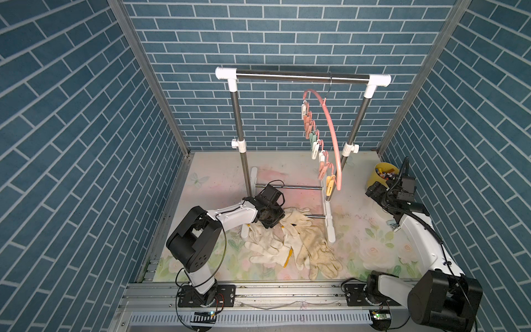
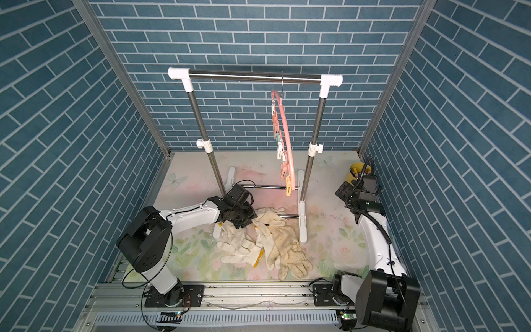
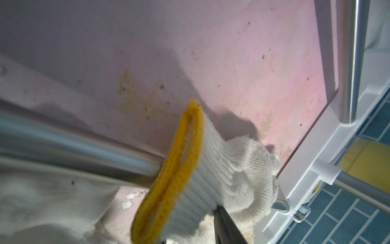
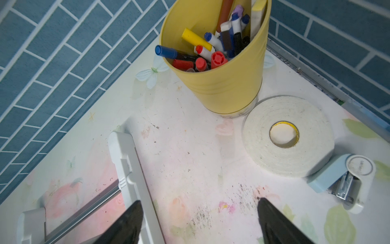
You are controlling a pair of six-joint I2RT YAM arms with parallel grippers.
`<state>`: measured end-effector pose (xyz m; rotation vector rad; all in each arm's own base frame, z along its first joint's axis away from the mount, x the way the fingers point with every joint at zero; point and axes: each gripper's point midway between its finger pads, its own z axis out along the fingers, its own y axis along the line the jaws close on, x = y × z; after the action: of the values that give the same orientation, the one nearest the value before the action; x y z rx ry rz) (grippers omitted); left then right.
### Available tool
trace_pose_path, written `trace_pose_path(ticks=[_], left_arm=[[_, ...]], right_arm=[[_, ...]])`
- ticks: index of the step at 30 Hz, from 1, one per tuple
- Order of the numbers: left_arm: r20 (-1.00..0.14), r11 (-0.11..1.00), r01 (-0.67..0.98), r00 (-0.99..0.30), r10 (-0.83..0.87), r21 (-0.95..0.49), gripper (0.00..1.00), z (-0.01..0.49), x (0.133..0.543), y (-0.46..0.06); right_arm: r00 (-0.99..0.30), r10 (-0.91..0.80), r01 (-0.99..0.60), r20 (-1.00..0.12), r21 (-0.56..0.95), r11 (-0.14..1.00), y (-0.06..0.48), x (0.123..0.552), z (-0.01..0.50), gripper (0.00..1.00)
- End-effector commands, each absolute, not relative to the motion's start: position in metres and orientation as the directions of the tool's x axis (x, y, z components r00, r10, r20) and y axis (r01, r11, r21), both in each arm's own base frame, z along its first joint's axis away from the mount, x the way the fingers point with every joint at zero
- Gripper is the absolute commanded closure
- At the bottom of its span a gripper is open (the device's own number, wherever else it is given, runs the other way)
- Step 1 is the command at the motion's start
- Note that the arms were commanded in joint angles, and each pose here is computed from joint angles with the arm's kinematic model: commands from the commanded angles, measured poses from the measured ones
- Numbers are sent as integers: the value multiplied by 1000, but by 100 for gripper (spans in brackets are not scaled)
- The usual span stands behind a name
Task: Clip the gloves onto a hanger to dry
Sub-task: Pick up the glove from the center of the board.
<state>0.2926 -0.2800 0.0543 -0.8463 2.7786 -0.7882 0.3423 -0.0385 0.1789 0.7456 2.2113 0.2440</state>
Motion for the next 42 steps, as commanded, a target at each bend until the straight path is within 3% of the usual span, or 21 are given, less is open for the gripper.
trace_pose_path(ticks=[1, 10, 15, 19, 23, 27, 30, 35, 37, 42], left_arm=[[-7, 715, -467, -835, -551, -521, 70, 66, 296, -280], [-82, 744, -415, -845, -529, -523, 95, 89, 303, -277], [-273, 854, -196, -892, -359, -482, 100, 127, 320, -294], [-483, 936, 107, -873, -74, -336, 100, 164, 325, -318], [-639, 868, 485, -701, 317, -101, 100, 191, 309, -349], [-697, 668, 732, -409, 589, 135, 100, 203, 276, -357], [-753, 538, 818, -221, 619, 203, 100, 217, 253, -348], [-839, 467, 824, 20, 543, 321, 100, 252, 234, -330], [-849, 447, 823, 77, 523, 350, 100, 261, 229, -328], [-846, 374, 848, 147, 513, 375, 100, 267, 223, -330]], right_arm=[[-531, 579, 446, -618, 377, 812, -40, 338, 177, 15], [-532, 584, 445, -613, 384, 809, -39, 339, 177, 15], [-533, 598, 439, -598, 409, 800, -35, 339, 187, 14], [-560, 615, 387, -556, 480, 787, -17, 335, 197, 14], [-610, 616, 312, -498, 563, 765, 8, 321, 202, 14], [-674, 589, 238, -446, 623, 745, 32, 295, 199, 16], [-711, 543, 152, -448, 655, 740, 49, 273, 199, 16], [-779, 441, -62, -445, 755, 653, 92, 249, 204, 31], [-801, 390, -138, -454, 774, 618, 109, 242, 204, 32], [-721, 204, -440, -663, 664, 604, 152, 224, 210, 33]])
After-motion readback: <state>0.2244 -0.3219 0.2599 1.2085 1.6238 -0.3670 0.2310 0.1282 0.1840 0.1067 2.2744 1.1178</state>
